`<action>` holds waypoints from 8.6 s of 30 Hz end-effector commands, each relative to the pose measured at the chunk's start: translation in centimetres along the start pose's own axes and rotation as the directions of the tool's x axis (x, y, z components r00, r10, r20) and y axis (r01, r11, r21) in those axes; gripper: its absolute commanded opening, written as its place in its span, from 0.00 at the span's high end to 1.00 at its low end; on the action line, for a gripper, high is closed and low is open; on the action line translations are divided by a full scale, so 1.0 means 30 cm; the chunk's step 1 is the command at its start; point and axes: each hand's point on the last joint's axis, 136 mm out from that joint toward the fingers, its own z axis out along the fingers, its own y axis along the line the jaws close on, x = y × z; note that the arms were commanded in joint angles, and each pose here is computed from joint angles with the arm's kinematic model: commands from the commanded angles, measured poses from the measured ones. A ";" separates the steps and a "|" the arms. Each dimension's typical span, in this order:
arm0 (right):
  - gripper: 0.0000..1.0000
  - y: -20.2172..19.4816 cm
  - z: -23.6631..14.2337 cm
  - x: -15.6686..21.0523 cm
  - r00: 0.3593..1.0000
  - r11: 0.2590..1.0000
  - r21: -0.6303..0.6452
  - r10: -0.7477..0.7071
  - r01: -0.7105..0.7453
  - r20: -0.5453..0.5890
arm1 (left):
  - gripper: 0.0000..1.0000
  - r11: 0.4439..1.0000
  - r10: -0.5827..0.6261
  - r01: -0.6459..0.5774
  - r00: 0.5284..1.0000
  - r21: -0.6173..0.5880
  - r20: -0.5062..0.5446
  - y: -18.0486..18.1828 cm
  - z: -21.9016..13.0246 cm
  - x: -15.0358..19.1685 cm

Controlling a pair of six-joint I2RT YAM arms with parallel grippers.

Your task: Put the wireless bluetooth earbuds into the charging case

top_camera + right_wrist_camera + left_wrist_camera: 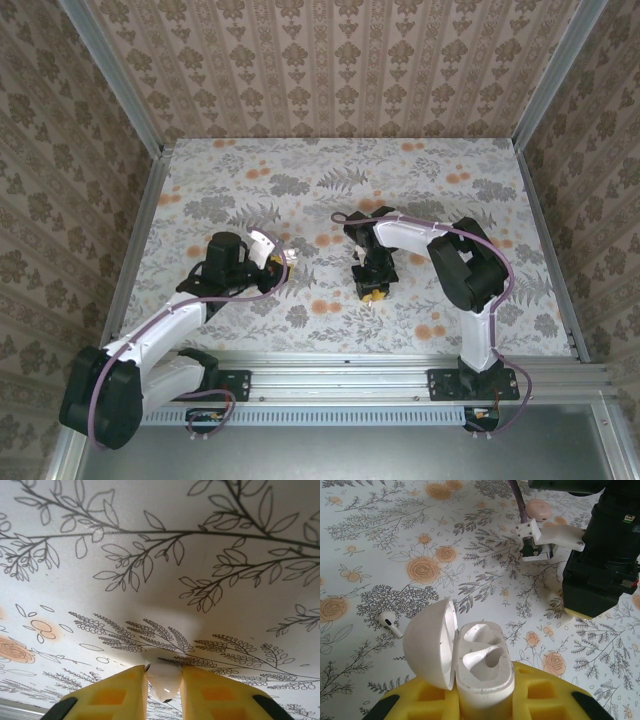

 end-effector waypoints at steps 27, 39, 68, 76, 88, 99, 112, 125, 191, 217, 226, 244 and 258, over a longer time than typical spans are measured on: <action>0.81 0.115 -0.297 -0.051 0.746 0.947 -0.205 -0.052 0.249 0.664 | 0.85 0.977 0.103 -0.113 0.993 0.182 0.064 -0.093 0.082 -0.003; 0.81 0.238 -0.500 0.013 0.492 0.826 -0.115 -0.211 0.552 0.845 | 0.85 0.938 0.153 -0.178 0.983 0.299 0.106 -0.162 0.097 0.006; 0.81 0.533 -0.536 0.002 0.357 0.683 -0.016 -0.362 0.730 0.861 | 0.85 0.905 0.252 -0.300 0.949 0.301 0.189 -0.230 0.053 -0.004; 0.81 0.536 -0.558 0.003 0.338 0.684 -0.004 -0.356 0.730 0.872 | 0.85 0.912 0.249 -0.292 0.952 0.287 0.178 -0.220 0.057 0.001; 0.81 0.523 -0.554 -0.009 0.331 0.703 0.013 -0.352 0.711 0.876 | 0.85 0.915 0.234 -0.280 0.955 0.291 0.182 -0.223 0.055 -0.007; 0.82 0.514 -0.513 -0.015 0.342 0.716 0.026 -0.364 0.698 0.866 | 0.85 0.921 0.227 -0.276 0.953 0.275 0.199 -0.221 0.046 -0.026; 0.82 0.505 -0.473 -0.001 0.342 0.714 0.087 -0.434 0.695 0.833 | 0.85 0.928 0.227 -0.276 0.951 0.250 0.209 -0.213 0.037 -0.042; 0.64 0.544 -0.511 0.017 0.315 0.690 0.071 -0.416 0.721 0.853 | 0.85 0.929 0.230 -0.278 0.951 0.245 0.205 -0.210 0.037 -0.040; 0.61 0.429 -0.448 -0.225 0.815 0.947 -0.071 -0.231 0.314 0.531 | 0.88 0.856 -0.250 0.371 0.907 -0.361 0.338 0.335 -0.283 -0.062; 0.56 0.468 -0.257 -0.443 0.868 0.934 0.117 -0.357 0.338 0.345 | 0.87 0.715 -0.397 0.543 0.834 -0.441 0.383 0.476 -0.353 0.022; 0.54 0.493 -0.223 -0.536 0.883 0.966 0.062 -0.254 0.250 0.395 | 0.87 0.707 -0.400 0.548 0.831 -0.447 0.387 0.485 -0.359 0.026; 0.55 0.526 -0.151 -0.629 0.901 0.975 -0.064 -0.170 0.212 0.400 | 0.87 0.707 -0.397 0.543 0.835 -0.453 0.381 0.486 -0.358 0.026; 0.58 0.531 -0.112 -0.635 0.907 0.973 -0.071 -0.176 0.219 0.382 | 0.87 0.705 -0.401 0.544 0.835 -0.456 0.377 0.489 -0.356 0.028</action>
